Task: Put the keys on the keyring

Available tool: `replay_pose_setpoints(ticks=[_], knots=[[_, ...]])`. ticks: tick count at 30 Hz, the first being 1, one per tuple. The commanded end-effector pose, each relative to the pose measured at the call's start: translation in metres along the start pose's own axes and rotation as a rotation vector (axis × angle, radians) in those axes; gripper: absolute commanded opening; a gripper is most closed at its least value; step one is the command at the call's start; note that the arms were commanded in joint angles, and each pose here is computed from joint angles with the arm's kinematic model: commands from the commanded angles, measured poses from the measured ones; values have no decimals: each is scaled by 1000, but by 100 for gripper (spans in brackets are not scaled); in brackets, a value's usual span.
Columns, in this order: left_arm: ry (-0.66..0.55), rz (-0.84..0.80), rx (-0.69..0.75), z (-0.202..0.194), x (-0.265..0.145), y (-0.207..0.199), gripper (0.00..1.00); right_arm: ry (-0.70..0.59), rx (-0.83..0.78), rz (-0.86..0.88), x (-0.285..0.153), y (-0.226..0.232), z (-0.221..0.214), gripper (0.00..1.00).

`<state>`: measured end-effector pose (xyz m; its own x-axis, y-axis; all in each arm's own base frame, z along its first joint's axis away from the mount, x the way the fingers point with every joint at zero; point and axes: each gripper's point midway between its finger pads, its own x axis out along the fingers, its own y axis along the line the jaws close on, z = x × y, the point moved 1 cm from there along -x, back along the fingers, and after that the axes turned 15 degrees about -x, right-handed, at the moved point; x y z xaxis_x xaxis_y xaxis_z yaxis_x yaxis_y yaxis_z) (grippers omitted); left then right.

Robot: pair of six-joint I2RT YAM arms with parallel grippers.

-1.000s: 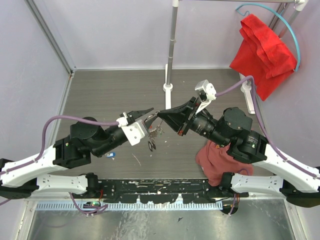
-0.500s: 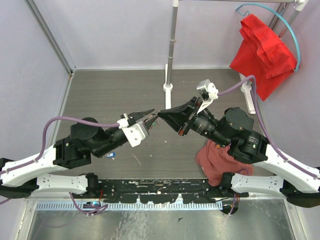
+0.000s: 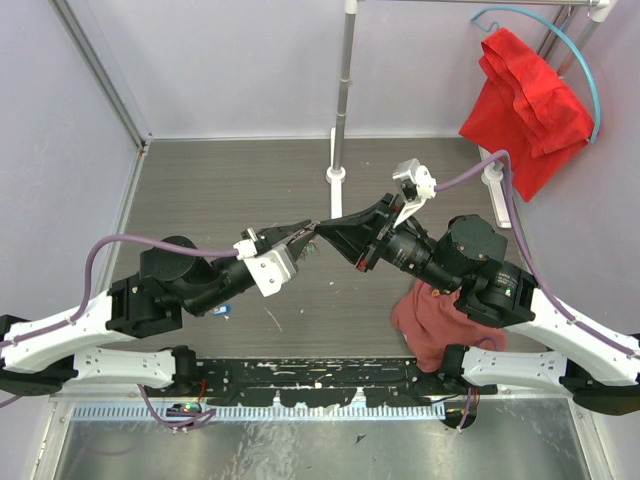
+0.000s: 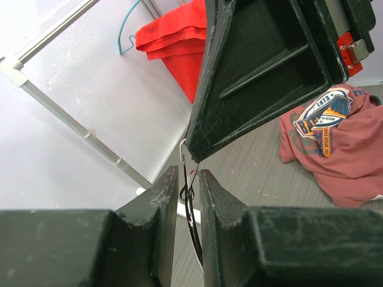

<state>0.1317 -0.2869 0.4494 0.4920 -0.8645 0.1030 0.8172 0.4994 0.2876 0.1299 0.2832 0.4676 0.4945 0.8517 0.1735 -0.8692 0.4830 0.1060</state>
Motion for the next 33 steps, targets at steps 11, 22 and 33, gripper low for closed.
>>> replay_pose_setpoints(ticks=[11, 22, 33], knots=[[-46, 17, -3, 13, 3, 2, 24, -115, 25, 18, -2, 5, 34, 1], [-30, 19, -4, 13, 1, 2, 0, -116, 24, 10, -3, 3, 35, 1], [16, 24, 46, 7, -2, 6, 0, -150, -2, -52, -22, -9, 49, 30]])
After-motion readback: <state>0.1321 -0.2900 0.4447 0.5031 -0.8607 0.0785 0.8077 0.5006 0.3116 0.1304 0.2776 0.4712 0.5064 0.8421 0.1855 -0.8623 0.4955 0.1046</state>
